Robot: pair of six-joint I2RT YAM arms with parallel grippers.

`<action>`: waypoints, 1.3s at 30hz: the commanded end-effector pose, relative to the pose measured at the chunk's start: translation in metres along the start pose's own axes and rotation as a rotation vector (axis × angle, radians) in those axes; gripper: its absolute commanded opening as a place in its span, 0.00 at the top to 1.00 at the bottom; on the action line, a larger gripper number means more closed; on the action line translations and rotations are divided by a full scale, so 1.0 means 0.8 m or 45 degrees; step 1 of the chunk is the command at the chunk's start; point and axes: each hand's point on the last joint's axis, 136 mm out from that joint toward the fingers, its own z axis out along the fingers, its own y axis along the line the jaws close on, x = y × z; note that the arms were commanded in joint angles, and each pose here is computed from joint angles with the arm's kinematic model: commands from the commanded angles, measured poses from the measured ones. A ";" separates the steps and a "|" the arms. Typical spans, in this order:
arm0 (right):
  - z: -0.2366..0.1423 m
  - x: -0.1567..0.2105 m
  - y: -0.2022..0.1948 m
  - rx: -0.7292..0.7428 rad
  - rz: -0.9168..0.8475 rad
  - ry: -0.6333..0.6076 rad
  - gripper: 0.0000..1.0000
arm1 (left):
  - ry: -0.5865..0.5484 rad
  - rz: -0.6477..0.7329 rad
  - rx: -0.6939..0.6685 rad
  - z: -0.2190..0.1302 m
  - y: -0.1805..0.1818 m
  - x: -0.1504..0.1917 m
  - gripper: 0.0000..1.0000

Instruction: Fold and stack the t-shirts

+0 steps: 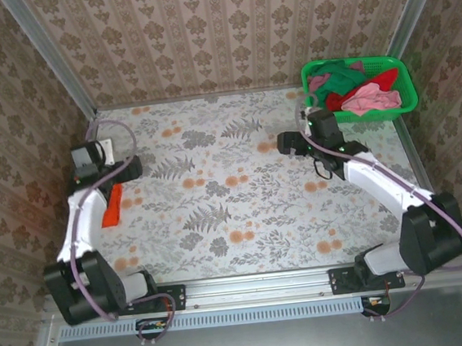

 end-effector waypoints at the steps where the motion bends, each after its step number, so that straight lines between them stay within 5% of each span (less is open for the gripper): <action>1: -0.011 -0.002 -0.064 0.247 -0.058 -0.169 0.00 | -0.177 -0.083 -0.032 0.003 -0.001 0.007 0.00; 6: -0.011 0.022 -0.127 0.447 -0.223 -0.295 0.00 | -0.315 -0.051 -0.087 0.004 0.001 0.037 0.00; 13: 0.017 0.024 -0.193 0.598 -0.035 -0.391 0.00 | -0.479 0.127 -0.056 0.019 -0.019 0.021 0.00; 29: 0.047 0.035 -0.160 0.346 -0.161 -0.382 0.00 | -0.450 0.218 -0.089 0.109 -0.032 0.048 0.00; 39: 0.048 0.035 -0.159 0.341 -0.161 -0.381 0.00 | -0.452 0.205 -0.085 0.106 -0.032 0.047 0.00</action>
